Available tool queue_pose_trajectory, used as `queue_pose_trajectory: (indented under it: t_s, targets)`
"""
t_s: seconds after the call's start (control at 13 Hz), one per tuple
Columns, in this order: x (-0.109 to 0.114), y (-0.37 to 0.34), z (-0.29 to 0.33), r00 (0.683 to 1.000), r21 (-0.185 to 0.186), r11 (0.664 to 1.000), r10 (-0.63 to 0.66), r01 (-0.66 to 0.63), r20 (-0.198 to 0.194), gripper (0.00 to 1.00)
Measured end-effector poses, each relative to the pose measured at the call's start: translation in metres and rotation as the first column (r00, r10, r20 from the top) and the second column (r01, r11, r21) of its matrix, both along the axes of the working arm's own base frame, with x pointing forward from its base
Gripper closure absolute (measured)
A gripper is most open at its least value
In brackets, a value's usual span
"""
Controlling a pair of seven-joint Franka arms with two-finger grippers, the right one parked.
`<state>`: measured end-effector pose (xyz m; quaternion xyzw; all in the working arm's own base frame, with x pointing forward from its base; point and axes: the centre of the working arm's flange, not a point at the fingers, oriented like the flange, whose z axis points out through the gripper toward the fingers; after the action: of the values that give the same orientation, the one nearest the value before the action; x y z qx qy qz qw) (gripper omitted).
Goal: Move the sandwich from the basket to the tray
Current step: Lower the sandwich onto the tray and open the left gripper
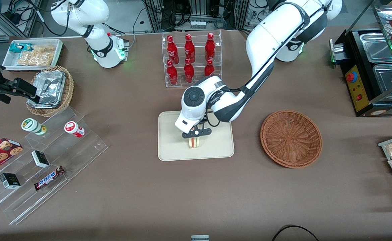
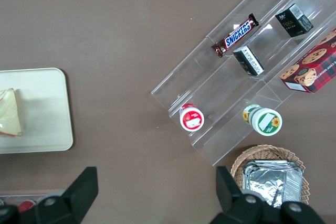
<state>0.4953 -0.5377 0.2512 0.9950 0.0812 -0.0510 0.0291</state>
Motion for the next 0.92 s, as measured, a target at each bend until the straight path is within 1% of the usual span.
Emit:
queue_pose_trajectory:
  t_s: [0.23, 0.31, 0.38, 0.62, 0.85, 0.92]
  targets:
    - [-0.002, -0.001, -0.003, 1.000, 0.001, 1.000, -0.012, 0.012, -0.003, 0.86]
    - [-0.002, -0.001, -0.004, 1.000, 0.002, 1.000, -0.014, 0.014, -0.004, 0.80]
    - [-0.001, -0.001, -0.003, 1.000, 0.001, 1.000, -0.013, 0.013, -0.003, 0.71]
    - [0.005, -0.001, 0.004, 1.000, -0.011, 1.000, 0.001, 0.000, 0.006, 0.41]
    - [0.014, -0.002, 0.036, 0.998, -0.036, 0.998, 0.049, -0.048, 0.038, 0.11]
    - [0.014, -0.001, 0.053, 0.997, -0.030, 0.998, 0.055, -0.054, 0.047, 0.01]
